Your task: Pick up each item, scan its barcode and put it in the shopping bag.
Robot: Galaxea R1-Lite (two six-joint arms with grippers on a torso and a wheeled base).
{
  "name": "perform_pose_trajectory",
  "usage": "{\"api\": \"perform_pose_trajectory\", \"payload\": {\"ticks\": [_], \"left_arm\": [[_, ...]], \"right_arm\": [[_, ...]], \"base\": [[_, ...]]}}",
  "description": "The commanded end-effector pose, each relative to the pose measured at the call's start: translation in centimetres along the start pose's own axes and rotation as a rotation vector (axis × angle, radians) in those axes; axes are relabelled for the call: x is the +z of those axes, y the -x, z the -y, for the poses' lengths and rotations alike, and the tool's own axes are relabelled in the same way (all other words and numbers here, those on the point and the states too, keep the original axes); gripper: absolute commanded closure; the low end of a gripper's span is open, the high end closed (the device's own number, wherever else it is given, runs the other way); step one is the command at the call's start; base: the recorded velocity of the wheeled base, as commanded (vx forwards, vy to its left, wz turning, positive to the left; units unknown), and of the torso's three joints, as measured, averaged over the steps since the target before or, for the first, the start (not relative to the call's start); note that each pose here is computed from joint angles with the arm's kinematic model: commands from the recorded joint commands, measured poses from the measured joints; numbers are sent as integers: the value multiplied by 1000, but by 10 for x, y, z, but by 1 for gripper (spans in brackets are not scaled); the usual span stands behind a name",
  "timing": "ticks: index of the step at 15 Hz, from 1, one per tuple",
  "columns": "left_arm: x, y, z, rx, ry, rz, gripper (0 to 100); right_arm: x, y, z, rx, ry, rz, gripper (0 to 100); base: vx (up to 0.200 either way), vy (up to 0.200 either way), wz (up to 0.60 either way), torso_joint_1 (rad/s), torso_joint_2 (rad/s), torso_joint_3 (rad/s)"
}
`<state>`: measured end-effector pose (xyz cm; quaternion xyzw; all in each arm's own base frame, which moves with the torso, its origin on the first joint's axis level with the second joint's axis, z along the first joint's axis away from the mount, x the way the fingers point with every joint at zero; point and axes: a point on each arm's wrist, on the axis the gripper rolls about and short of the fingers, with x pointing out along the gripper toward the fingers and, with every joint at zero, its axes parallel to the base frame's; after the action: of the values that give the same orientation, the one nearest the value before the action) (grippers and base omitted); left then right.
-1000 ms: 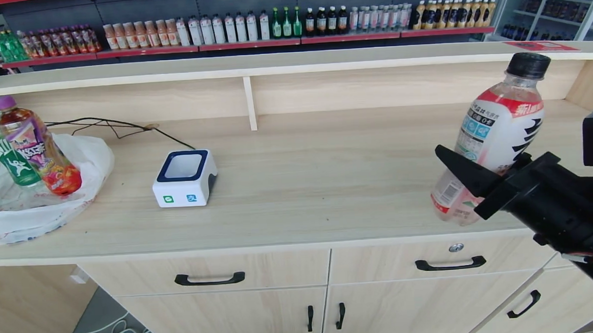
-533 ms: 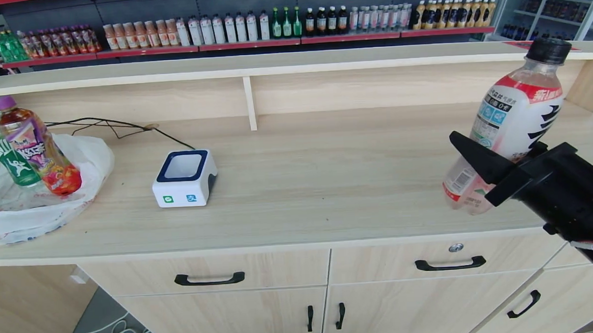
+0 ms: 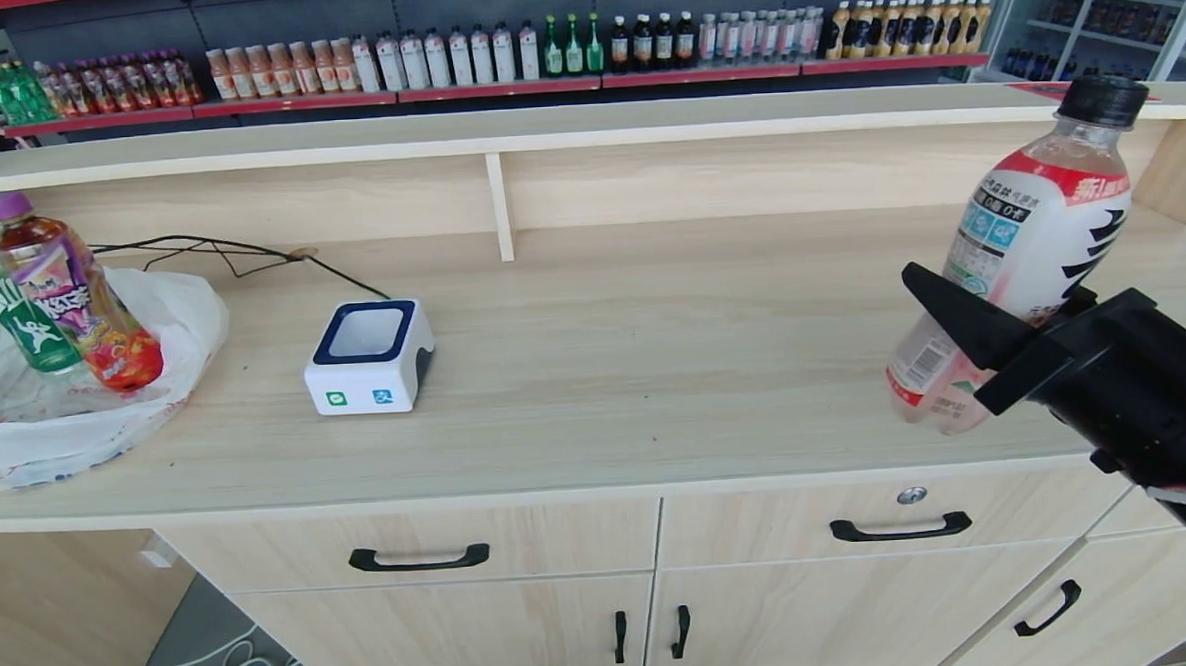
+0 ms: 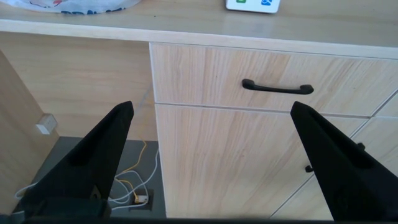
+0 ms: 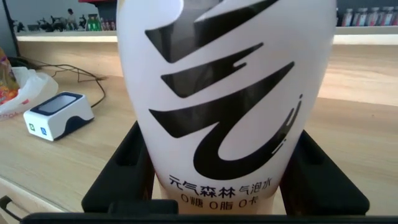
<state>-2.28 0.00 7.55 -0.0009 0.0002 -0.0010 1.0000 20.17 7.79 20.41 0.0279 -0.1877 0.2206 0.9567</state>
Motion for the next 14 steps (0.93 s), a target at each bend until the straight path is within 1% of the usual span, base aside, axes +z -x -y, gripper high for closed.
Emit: {"api": "perform_pose_trajectory", "payload": {"ticks": [1,12,14], "left_arm": [[0,0,0,0,0,-1,0],[0,0,0,0,1,-1,0],[0,0,0,0,1,-1,0]], "right_arm": [[2,3,-1,3,-4,4,100],[4,4,-1,5,-9,10,100],[7,2,-3,13,-9,27,100]], "base": [[0,200,0,7,2,-2],[0,200,0,2,5,4],[0,200,0,2,0,-2]]}}
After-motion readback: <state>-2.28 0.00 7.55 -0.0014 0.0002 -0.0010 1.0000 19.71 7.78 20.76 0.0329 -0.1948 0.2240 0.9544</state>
